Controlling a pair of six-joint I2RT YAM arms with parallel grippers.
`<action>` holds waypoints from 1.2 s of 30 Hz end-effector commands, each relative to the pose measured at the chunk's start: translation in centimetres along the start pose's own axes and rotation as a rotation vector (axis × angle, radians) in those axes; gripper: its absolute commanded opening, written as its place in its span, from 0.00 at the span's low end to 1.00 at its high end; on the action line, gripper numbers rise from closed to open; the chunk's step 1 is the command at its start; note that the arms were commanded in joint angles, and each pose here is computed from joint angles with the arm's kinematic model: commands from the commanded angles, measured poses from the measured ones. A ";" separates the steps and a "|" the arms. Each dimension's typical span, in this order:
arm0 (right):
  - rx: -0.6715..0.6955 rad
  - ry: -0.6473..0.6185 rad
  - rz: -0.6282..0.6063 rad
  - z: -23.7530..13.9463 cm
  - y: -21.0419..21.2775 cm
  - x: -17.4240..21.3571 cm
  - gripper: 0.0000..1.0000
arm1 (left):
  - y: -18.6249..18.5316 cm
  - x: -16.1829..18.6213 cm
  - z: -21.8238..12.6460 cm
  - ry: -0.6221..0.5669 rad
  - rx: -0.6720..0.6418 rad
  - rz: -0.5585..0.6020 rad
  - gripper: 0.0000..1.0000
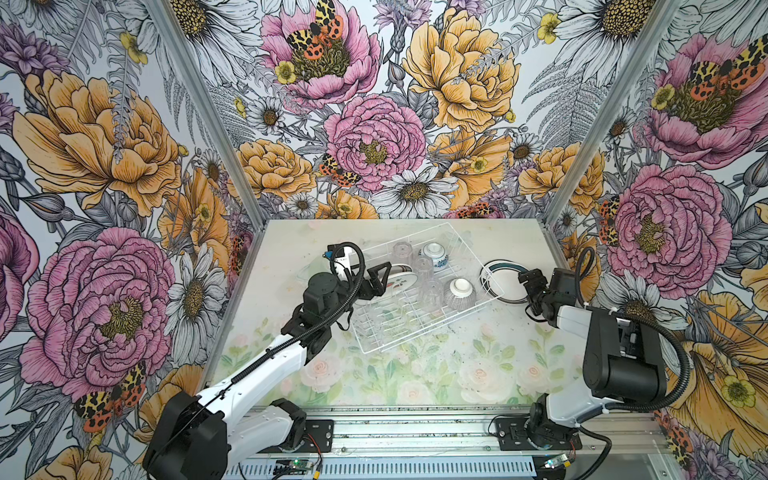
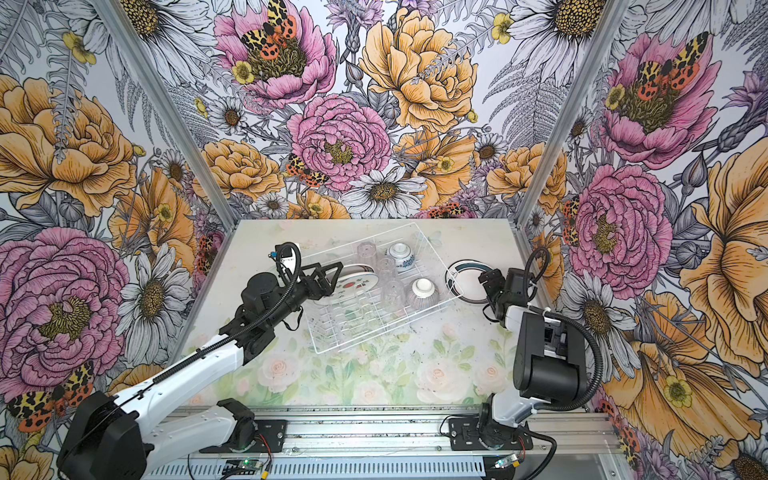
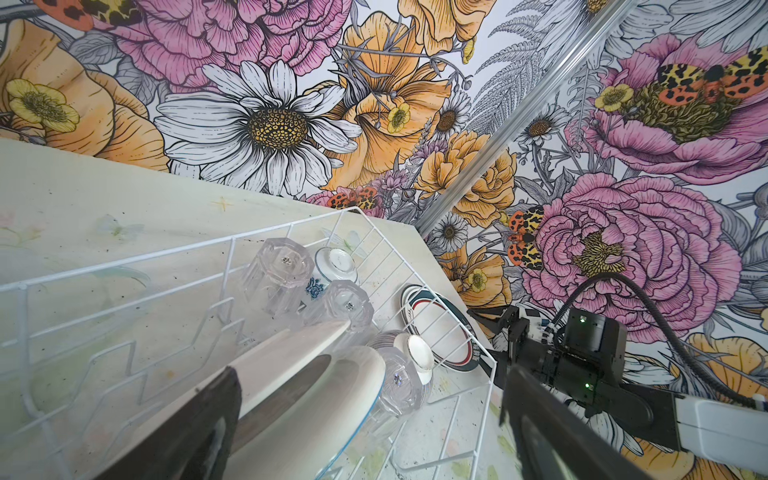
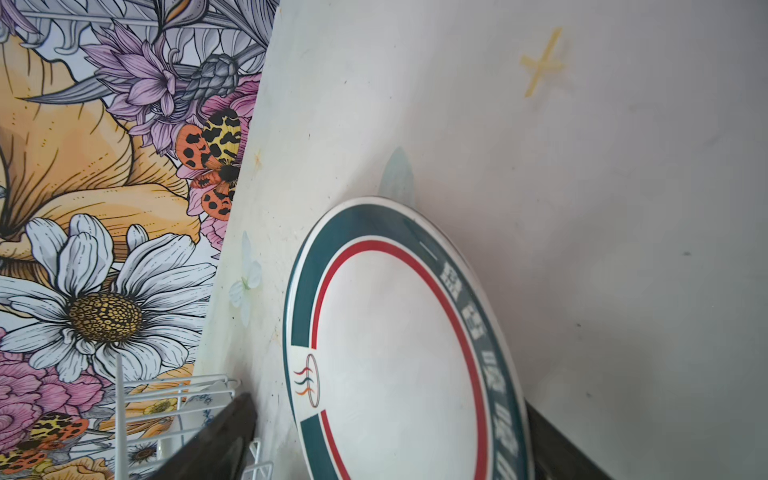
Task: Unload the mixed dishes from the dish rack
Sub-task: 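Open the right gripper, releasing the plate, and raise it away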
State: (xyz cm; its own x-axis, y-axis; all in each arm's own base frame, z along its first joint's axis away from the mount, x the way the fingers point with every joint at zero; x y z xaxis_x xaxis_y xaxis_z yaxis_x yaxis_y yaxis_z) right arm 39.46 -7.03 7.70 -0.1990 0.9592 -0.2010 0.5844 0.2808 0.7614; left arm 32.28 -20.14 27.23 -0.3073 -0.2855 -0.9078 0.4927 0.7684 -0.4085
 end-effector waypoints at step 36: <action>0.218 0.012 -0.356 -2.3 3.1 -0.1 0.96 | 0.8 -0.6 -0.4 -0.027 -0.035 -0.029 0.99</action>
State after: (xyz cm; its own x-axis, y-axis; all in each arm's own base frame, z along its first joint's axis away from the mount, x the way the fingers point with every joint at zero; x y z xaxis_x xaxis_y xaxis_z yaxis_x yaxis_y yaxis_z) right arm 38.35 -7.64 8.28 -0.3917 0.8387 -0.3783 0.7151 0.5363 0.4484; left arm 32.42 -19.87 27.46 -0.3078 -0.3097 -0.8996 0.4799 0.7659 -0.4278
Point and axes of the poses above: each gripper's point midway between its finger pads, its own z axis out along the fingers, its own y axis along the line the jaws close on, x = y × z, the point moved 1 cm from there along -z, back along the fingers, and after that the axes turned 10 degrees about z, right-handed, at the moved point
